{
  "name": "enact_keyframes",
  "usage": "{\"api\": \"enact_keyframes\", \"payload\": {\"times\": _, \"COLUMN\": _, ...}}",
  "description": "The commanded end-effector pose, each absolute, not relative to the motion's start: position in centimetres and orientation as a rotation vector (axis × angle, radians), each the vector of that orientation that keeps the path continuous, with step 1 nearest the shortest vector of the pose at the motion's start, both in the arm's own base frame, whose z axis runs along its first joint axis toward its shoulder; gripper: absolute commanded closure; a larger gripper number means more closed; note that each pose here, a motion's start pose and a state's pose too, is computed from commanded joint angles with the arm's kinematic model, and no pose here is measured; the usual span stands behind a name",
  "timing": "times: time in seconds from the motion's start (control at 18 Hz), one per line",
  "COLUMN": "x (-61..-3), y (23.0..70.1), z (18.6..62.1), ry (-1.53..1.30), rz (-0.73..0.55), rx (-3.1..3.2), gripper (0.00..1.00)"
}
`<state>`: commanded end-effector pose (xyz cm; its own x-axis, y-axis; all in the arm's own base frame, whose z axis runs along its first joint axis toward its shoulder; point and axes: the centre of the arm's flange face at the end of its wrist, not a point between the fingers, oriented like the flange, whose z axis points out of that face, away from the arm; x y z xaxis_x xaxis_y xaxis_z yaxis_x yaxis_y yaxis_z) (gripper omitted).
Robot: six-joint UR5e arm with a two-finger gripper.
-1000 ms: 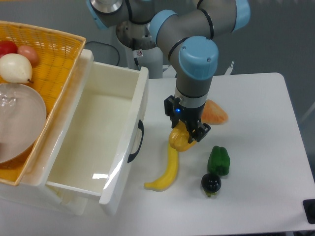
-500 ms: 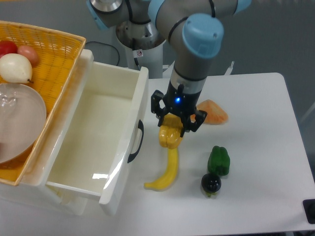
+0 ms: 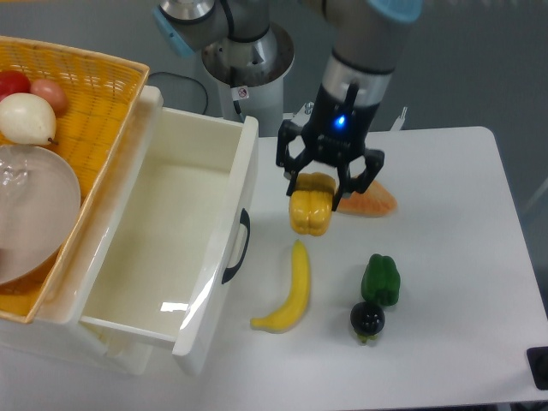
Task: Place the yellow pepper in the upper white drawer
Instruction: 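Lift the yellow pepper up and carry it toward the open drawer, then lower the held yellow pepper down into the open white drawer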
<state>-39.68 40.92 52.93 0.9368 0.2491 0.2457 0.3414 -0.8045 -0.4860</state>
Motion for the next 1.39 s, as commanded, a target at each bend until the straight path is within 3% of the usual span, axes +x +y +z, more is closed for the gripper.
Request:
{"api": "enact_keyframes", "payload": {"times": 0.11, "x": -39.0, "y": 41.6, "z": 53.0, "ry": -0.528, "rz": -0.317, "rx": -2.499, "gripper": 0.88}}
{"api": "enact_keyframes", "payload": {"times": 0.39, "x": -35.5, "y": 43.6, "z": 52.3, "ry": -0.514, "rz": -0.388, "rx": -2.535, "gripper": 0.86}}
{"api": "enact_keyframes", "payload": {"times": 1.39, "x": -27.7, "y": 48.4, "z": 50.2, "ry": -0.341, "rz": -0.475, "rx": -2.655, "gripper": 0.85}}
